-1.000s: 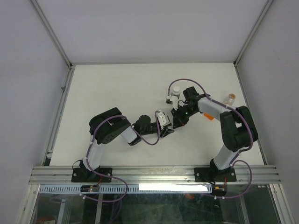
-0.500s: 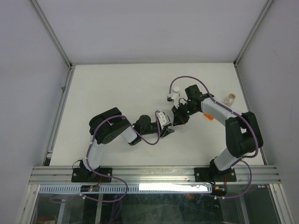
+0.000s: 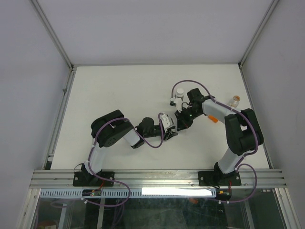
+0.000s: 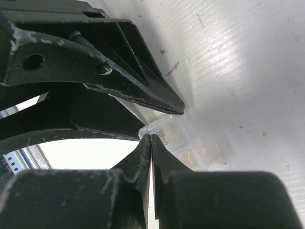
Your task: Sort the pills into containers
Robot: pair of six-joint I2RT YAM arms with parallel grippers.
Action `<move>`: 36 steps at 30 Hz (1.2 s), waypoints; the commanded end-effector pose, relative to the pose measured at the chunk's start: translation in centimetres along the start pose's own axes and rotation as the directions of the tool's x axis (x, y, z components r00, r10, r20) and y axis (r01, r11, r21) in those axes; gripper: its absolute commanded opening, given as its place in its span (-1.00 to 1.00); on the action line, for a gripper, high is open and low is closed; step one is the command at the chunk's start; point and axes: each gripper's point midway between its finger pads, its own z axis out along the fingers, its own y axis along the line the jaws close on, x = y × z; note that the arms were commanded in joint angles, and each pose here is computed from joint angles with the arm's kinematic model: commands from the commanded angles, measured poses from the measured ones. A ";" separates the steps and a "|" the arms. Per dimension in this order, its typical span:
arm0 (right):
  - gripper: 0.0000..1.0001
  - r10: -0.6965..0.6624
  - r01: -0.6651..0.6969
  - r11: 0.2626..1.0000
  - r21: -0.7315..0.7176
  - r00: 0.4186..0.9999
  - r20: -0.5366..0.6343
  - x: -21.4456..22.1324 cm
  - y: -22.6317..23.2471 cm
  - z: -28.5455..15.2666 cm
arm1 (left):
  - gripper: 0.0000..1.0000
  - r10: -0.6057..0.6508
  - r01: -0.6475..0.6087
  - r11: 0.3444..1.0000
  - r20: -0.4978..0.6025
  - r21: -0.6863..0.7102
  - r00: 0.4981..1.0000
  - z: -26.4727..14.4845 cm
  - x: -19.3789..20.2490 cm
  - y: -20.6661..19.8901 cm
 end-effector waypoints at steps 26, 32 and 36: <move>-0.71 -0.094 0.115 0.992 -0.047 0.943 0.320 -3.3 1.7 -9.0 | 0.72 -0.115 0.117 0.993 0.076 -0.027 0.990 -4.0 -8.2 -0.8; -0.58 -0.122 0.135 0.991 -0.002 0.907 0.402 -3.7 1.9 -11.9 | 0.73 -0.213 0.216 0.976 0.071 -0.031 0.974 -5.5 -12.3 0.0; -0.49 -0.129 0.132 0.991 0.027 0.873 0.471 -4.2 2.1 -14.3 | 0.74 -0.234 0.240 0.970 0.123 -0.037 0.964 -7.2 -15.5 1.1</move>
